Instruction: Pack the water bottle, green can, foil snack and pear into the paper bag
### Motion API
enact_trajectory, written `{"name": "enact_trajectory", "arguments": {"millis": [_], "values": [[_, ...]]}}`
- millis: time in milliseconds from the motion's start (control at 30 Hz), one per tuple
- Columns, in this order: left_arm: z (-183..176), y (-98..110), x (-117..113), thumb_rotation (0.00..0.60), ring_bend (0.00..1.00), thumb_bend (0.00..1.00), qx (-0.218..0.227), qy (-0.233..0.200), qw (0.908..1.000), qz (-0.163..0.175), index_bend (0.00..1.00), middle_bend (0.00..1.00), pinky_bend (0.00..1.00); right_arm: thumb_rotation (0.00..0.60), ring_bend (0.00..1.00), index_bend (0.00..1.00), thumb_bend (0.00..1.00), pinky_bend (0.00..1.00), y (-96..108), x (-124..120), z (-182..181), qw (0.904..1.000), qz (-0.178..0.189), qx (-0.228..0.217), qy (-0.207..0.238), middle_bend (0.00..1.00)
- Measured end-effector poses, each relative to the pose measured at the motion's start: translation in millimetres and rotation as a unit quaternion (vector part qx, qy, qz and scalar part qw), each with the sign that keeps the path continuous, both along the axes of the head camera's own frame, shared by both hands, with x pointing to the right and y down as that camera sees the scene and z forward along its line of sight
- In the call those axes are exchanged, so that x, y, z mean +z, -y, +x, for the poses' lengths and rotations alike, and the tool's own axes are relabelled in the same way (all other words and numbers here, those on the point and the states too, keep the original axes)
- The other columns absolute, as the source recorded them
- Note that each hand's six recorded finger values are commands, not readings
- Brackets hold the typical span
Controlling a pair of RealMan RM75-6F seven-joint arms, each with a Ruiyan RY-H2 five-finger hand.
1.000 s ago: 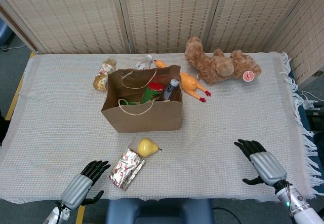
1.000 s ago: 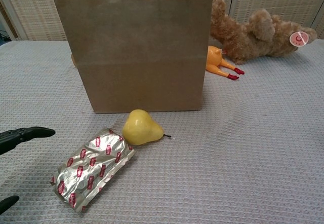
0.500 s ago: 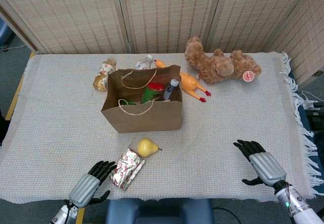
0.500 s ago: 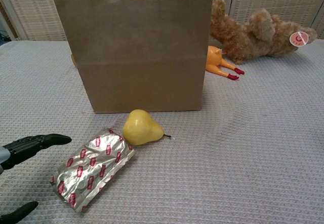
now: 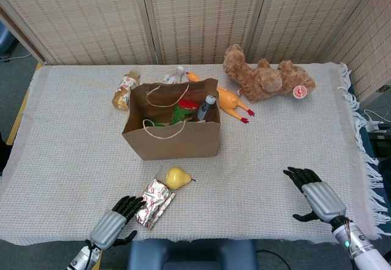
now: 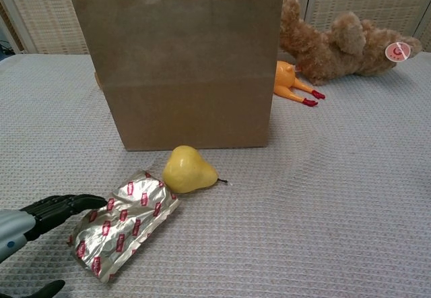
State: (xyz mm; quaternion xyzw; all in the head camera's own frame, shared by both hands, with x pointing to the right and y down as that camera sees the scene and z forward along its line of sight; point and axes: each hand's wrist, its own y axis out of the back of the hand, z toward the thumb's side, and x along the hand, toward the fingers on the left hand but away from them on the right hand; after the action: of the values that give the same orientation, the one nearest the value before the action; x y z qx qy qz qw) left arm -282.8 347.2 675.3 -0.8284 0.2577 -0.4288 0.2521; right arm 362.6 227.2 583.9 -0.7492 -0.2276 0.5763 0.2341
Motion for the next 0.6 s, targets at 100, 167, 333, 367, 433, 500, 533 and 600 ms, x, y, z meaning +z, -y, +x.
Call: {"name": "enact_trajectory", "arguments": {"millis": [100, 167, 333, 367, 433, 500, 533, 600], "values": [[4, -3, 4, 0.600, 0.00, 0.39, 0.005, 0.000, 1.0000, -0.004, 0.00, 0.00, 0.04, 0.600, 0.00, 0.00, 0.02, 0.00, 1, 0, 1, 1.0000, 0.000, 0.001, 0.000, 0.00], [6, -4, 5, 0.600, 0.00, 0.39, 0.006, 0.000, 1.0000, -0.002, 0.00, 0.00, 0.04, 0.600, 0.00, 0.00, 0.02, 0.00, 1, 0, 1, 1.0000, 0.000, 0.001, 0.000, 0.00], [13, 1, 7, 0.600, 0.00, 0.39, 0.000, -0.010, 0.9999, 0.001, 0.00, 0.00, 0.04, 0.600, 0.00, 0.00, 0.02, 0.00, 1, 1, 1, 1.0000, -0.001, -0.001, -0.001, 0.00], [14, 1, 7, 0.600, 0.00, 0.39, 0.000, -0.012, 0.9999, 0.001, 0.00, 0.00, 0.04, 0.600, 0.00, 0.00, 0.02, 0.00, 1, 1, 1, 1.0000, -0.001, 0.000, 0.000, 0.00], [16, 1, 7, 0.600, 0.00, 0.39, 0.000, -0.015, 0.9999, 0.001, 0.00, 0.00, 0.04, 0.600, 0.00, 0.00, 0.02, 0.00, 1, 1, 1, 1.0000, -0.002, 0.000, -0.001, 0.00], [18, 1, 7, 0.600, 0.00, 0.39, -0.001, -0.018, 0.9998, 0.002, 0.00, 0.00, 0.04, 0.600, 0.00, 0.00, 0.02, 0.00, 0, 1, 1, 1.0000, -0.004, 0.000, -0.002, 0.00], [19, 1, 7, 0.600, 0.00, 0.39, -0.002, -0.020, 0.9998, 0.002, 0.00, 0.00, 0.04, 0.600, 0.00, 0.00, 0.02, 0.00, 0, 2, 1, 1.0000, -0.004, 0.000, -0.002, 0.00], [21, 2, 8, 0.600, 0.00, 0.39, -0.003, -0.022, 0.9997, 0.002, 0.00, 0.00, 0.04, 0.600, 0.00, 0.00, 0.02, 0.00, 0, 2, 1, 1.0000, -0.005, 0.000, -0.003, 0.00]]}}
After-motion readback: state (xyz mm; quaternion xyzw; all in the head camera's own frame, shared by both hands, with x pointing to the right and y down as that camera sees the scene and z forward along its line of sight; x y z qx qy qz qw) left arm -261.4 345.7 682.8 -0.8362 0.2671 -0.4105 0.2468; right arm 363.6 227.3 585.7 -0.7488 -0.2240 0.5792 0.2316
